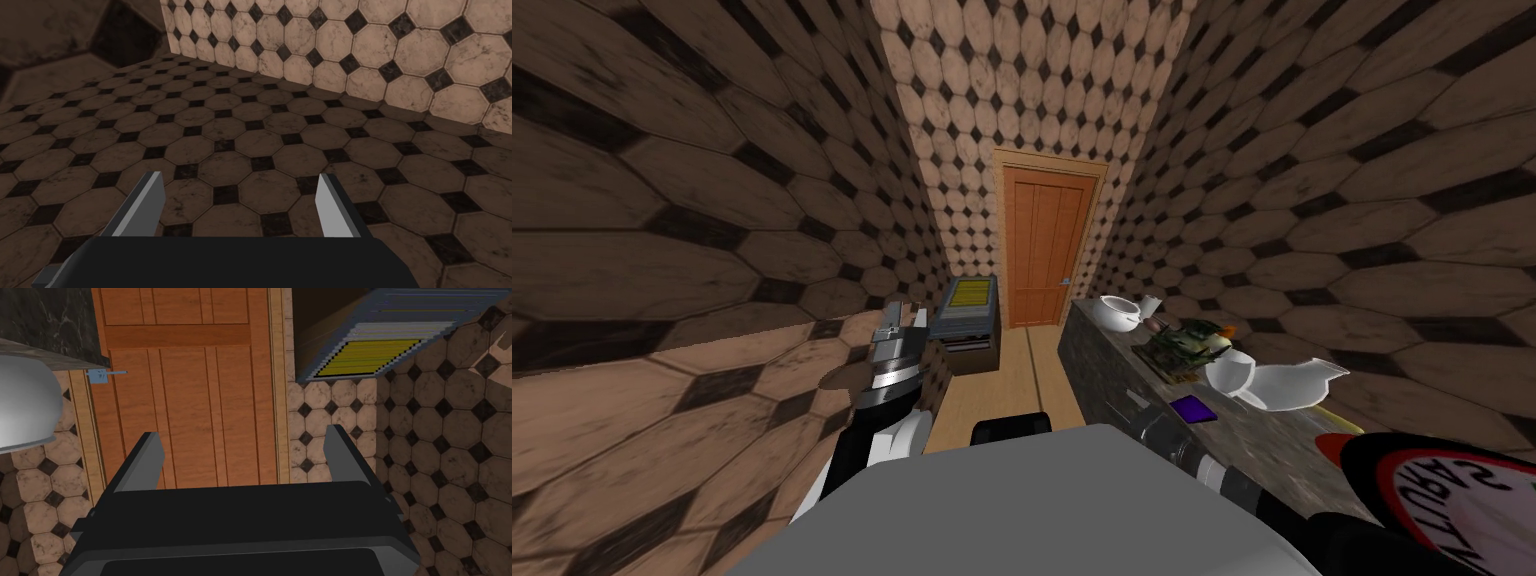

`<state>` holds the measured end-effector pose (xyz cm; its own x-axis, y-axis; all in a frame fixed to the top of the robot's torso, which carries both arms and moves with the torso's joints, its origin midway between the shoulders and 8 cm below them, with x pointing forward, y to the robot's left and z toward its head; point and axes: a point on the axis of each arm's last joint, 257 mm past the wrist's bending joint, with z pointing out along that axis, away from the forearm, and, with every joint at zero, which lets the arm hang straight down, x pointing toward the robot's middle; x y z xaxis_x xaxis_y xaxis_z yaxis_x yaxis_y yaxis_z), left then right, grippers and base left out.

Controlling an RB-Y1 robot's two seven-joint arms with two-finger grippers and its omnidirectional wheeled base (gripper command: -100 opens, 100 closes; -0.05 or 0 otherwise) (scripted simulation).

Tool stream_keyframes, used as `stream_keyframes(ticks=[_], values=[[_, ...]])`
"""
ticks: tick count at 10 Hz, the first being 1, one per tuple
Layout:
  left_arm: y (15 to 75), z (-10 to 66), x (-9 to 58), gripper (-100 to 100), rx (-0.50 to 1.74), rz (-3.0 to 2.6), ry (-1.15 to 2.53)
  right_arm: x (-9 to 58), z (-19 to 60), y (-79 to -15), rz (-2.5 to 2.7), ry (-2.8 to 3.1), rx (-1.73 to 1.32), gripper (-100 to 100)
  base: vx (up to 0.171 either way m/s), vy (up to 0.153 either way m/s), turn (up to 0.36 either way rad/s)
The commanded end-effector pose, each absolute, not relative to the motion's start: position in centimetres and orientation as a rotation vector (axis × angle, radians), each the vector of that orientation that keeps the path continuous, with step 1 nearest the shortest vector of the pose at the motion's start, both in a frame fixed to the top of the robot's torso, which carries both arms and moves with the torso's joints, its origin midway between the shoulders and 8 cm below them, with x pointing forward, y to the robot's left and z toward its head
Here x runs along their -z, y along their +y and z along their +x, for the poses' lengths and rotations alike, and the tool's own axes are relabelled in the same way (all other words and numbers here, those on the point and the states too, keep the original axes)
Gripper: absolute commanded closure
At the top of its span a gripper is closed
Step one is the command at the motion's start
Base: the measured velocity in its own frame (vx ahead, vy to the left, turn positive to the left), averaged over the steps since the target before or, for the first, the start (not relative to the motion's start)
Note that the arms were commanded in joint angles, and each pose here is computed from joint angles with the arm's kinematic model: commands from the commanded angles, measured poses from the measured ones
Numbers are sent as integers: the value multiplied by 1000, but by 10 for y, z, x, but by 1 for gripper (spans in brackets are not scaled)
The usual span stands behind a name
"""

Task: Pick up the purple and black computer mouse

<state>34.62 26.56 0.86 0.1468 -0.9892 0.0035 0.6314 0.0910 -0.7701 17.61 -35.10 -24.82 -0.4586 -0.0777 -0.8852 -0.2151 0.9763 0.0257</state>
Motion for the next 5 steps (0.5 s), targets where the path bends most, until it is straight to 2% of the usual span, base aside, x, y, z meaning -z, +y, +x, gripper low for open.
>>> stream_keyframes(ticks=[1, 5], values=[[266, 346, -9, 0, 1326, -724, 620, 262, 156, -354, -321, 2113, -122, -100, 71, 27, 114], [266, 346, -9, 0, 1326, -724, 620, 282, 119, -366, -550, 2212, -61, -100, 61, 17, 82]])
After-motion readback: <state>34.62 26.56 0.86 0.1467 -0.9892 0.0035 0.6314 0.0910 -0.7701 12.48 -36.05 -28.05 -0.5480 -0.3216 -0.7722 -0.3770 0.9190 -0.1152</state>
